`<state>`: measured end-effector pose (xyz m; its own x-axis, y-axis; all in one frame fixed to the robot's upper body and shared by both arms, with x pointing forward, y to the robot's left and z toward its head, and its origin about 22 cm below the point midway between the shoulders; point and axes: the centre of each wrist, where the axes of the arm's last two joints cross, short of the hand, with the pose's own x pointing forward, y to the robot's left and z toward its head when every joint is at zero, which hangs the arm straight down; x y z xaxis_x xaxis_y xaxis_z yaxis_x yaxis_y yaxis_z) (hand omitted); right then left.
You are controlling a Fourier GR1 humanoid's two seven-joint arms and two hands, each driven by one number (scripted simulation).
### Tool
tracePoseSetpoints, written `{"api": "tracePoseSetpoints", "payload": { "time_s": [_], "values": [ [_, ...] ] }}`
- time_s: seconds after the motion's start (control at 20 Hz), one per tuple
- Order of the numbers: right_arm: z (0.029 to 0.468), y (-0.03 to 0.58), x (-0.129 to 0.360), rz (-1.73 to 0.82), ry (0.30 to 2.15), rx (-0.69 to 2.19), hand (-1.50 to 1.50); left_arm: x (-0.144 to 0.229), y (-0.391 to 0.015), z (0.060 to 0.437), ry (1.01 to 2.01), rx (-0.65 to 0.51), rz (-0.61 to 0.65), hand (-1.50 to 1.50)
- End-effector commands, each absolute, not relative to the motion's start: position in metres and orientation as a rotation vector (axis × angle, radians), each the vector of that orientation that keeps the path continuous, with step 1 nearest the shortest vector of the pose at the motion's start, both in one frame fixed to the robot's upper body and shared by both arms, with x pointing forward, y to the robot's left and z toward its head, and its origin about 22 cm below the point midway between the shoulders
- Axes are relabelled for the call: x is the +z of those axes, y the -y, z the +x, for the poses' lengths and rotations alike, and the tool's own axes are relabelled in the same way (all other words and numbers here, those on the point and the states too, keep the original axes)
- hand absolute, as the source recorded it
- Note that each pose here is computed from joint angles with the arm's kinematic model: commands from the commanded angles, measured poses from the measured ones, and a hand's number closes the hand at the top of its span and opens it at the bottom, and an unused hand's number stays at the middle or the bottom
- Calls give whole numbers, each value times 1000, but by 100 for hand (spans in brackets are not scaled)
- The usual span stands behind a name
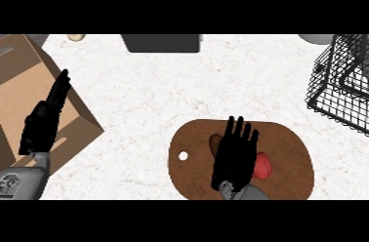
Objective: Pick the sweet potato from the cutting board and place it in the tiered basket
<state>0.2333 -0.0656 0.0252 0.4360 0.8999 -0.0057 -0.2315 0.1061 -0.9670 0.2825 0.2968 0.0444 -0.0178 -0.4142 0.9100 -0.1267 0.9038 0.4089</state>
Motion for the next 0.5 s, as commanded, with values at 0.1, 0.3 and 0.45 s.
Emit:
{"api": "tracePoseSetpoints", "payload": {
  "time_s": [0.1,0.3,0.45],
  "values": [
    [250,60,28,-1201,568,833,-150,38,-290,286,1539,-230,415,0],
    [245,62,10,-1170,550,825,-150,28,-298,273,1533,-224,421,0],
    [247,71,1,-1119,495,869,150,50,-301,286,1536,-242,437,0]
  ]
}}
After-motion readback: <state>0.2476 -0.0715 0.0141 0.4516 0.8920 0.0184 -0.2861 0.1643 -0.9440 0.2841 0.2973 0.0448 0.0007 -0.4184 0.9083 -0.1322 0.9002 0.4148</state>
